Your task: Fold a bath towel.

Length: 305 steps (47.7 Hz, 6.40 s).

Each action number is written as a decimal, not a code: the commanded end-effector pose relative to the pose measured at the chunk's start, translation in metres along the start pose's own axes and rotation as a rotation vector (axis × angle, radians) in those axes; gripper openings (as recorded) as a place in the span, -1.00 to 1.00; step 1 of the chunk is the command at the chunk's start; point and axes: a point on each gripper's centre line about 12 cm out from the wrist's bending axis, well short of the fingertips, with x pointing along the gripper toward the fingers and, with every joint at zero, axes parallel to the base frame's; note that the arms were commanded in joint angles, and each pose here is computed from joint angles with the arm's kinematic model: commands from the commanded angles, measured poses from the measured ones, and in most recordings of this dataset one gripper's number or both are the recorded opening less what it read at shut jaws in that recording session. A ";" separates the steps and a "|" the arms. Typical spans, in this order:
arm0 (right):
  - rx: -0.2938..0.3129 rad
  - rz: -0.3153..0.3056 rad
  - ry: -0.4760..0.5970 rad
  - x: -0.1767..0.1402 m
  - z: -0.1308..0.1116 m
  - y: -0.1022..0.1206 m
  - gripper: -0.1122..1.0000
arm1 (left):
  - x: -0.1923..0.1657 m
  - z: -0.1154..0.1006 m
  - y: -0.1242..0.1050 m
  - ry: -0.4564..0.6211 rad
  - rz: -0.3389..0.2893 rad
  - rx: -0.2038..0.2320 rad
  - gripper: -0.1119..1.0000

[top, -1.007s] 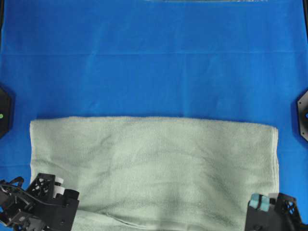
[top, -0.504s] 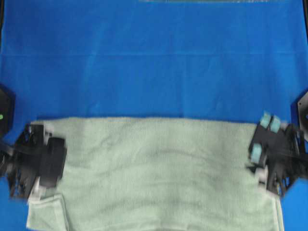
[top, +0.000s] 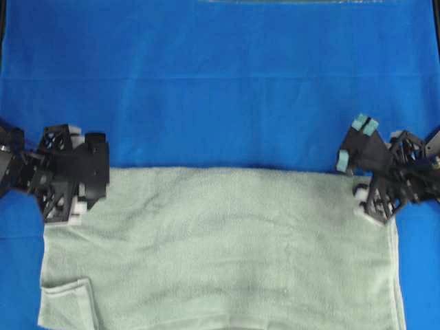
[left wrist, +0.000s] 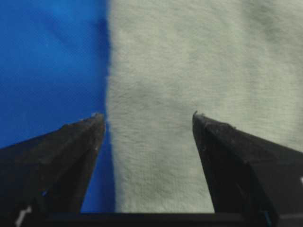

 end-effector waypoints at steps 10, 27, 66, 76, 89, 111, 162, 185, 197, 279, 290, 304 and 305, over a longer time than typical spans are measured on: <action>0.014 0.043 0.000 0.017 0.000 -0.002 0.24 | 0.030 -0.018 0.012 0.040 -0.006 -0.054 0.51; 0.017 0.054 -0.013 0.013 0.005 0.001 -0.62 | 0.030 -0.006 0.010 0.054 0.004 -0.067 -0.55; -0.024 -0.227 -0.648 -0.199 0.124 -0.069 -0.62 | -0.227 0.063 0.001 -0.305 -0.064 -0.149 -0.59; 0.013 -0.380 -0.715 -0.201 0.157 -0.107 -0.62 | -0.238 0.075 -0.019 -0.315 -0.133 -0.189 -0.59; 0.004 -0.418 -0.700 -0.195 0.173 -0.120 -0.62 | -0.232 0.083 -0.041 -0.283 -0.181 -0.256 -0.59; -0.004 -0.305 -0.694 -0.265 0.089 -0.089 -0.62 | -0.260 0.127 -0.111 -0.384 -0.370 -0.161 -0.59; -0.128 -0.354 -0.467 -0.028 0.244 -0.160 -0.62 | -0.098 0.013 0.013 -0.107 0.022 -0.541 -0.59; -0.172 -0.332 -0.471 -0.003 0.268 -0.167 -0.50 | -0.073 -0.018 0.032 -0.099 0.050 -0.523 -0.16; -0.122 -0.380 -0.429 -0.024 0.248 -0.165 0.42 | -0.090 -0.018 0.039 -0.177 0.039 -0.468 0.77; 0.231 -0.195 -0.034 0.052 0.095 -0.175 -0.59 | -0.107 -0.016 0.056 -0.289 0.061 -0.406 0.73; 0.261 -0.222 -0.051 0.033 0.105 -0.178 -0.59 | -0.109 -0.015 0.056 -0.296 0.056 -0.414 0.73; 0.258 -0.207 -0.208 -0.033 0.134 -0.151 -0.59 | -0.110 -0.012 0.056 -0.301 0.053 -0.415 0.73; 0.258 -0.206 -0.211 -0.035 0.135 -0.149 -0.59 | -0.110 -0.012 0.056 -0.301 0.053 -0.415 0.73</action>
